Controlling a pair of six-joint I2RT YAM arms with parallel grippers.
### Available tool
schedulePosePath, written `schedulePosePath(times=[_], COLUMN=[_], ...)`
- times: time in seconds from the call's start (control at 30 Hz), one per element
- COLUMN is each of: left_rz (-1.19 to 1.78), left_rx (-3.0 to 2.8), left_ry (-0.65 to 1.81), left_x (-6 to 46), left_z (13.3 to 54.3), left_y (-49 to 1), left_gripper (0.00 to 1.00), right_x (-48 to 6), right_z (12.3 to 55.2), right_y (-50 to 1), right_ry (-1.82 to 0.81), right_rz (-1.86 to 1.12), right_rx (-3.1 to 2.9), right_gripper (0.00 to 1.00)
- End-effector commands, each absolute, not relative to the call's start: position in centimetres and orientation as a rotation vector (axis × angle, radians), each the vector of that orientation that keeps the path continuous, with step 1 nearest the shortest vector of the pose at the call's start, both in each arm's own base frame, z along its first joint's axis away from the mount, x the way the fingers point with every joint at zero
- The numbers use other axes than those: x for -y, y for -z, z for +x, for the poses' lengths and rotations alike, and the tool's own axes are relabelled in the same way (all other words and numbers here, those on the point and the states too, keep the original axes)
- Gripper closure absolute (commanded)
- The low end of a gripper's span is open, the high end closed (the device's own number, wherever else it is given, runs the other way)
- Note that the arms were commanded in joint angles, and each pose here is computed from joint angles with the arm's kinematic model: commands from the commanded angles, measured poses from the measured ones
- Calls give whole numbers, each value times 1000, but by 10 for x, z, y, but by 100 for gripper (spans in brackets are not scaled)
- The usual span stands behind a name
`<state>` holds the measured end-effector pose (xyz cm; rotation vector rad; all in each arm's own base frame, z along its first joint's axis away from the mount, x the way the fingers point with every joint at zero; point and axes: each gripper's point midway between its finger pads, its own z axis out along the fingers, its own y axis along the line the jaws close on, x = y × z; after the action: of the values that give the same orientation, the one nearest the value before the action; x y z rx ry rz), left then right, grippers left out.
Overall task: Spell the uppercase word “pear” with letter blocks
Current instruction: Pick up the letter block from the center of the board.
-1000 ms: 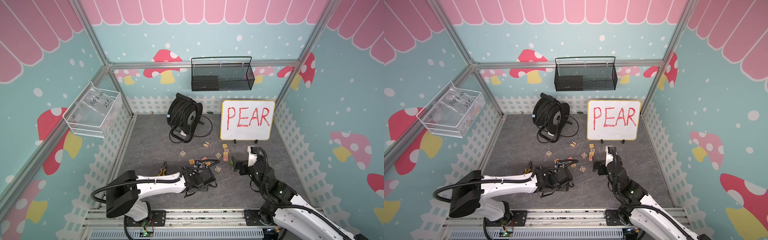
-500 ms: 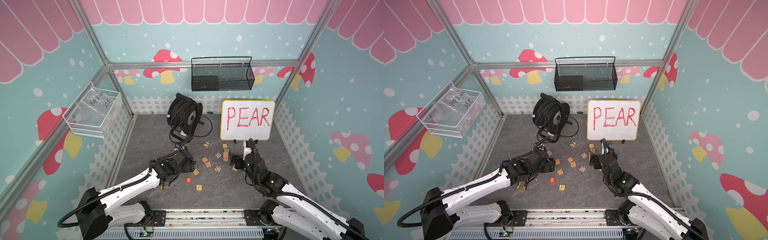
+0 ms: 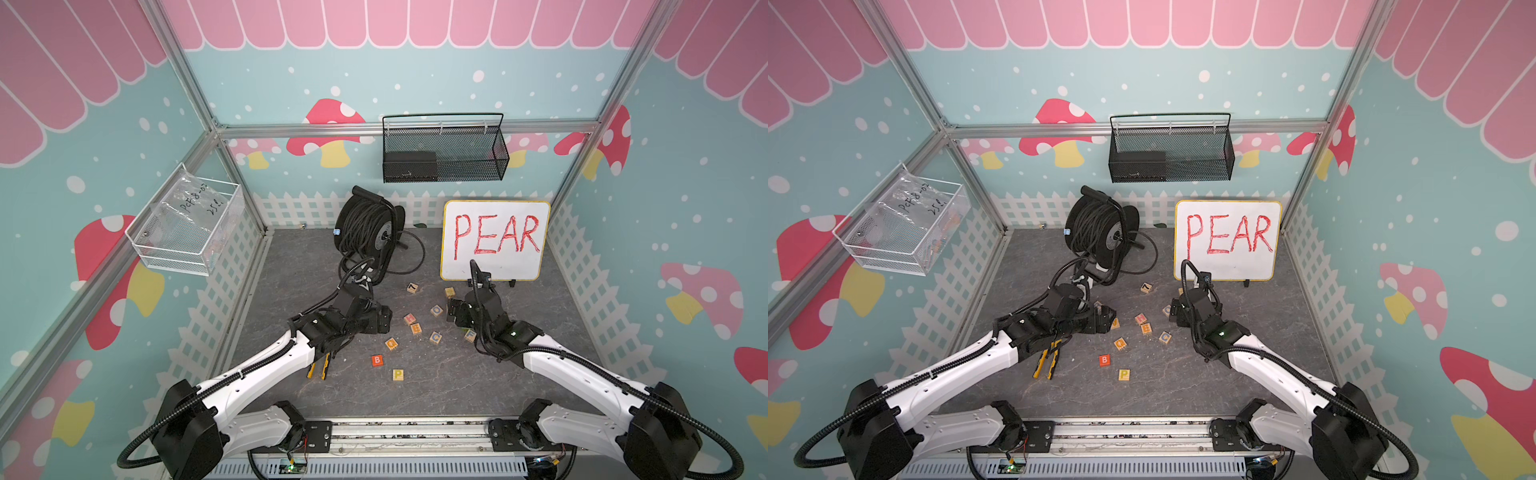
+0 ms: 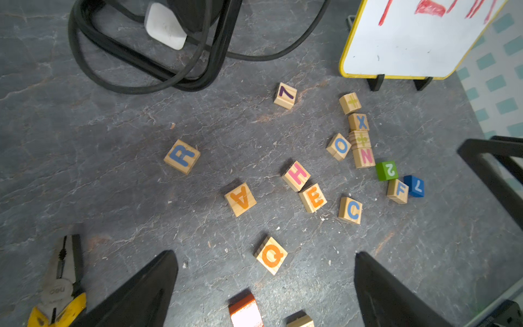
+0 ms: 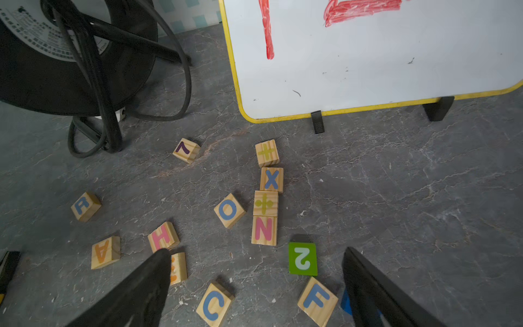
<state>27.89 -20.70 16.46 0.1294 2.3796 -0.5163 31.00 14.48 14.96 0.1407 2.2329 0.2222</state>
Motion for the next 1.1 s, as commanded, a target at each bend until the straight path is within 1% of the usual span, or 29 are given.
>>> schedulePosePath(times=[0.0, 0.17, 0.33, 0.47, 0.6, 0.73, 0.87, 1.07], left_rz=[154, 133, 172, 230, 235, 146, 101, 124], left_rx=[-2283, -2286, -2243, -2189, -2206, -2320, -2426, -2445], left_ry=[647, 653, 643, 630, 634, 772, 743, 720], left_x=[216, 208, 204, 208, 211, 216, 213, 212], left_z=[283, 279, 279, 285, 294, 300, 305, 305], left_y=[-195, -208, -246, -264, -250, -219, -198, -193], left_gripper=[1, 1, 1, 1, 1, 1, 1, 1], right_x=[-145, -132, -123, -128, -133, -137, -143, -151], right_z=[320, 328, 328, 329, 328, 329, 332, 341], right_y=[-150, -137, -128, -124, -116, -106, -95, -79], right_ry=[-285, -261, -173, -196, -218, -228, -231, -208], right_rz=[207, 218, 224, 223, 220, 229, 212, 172], right_rx=[-2259, -2311, -2359, -2378, -2409, -2438, -2473, -2526], right_gripper=[0, 1, 1, 1, 2, 3, 8, 11])
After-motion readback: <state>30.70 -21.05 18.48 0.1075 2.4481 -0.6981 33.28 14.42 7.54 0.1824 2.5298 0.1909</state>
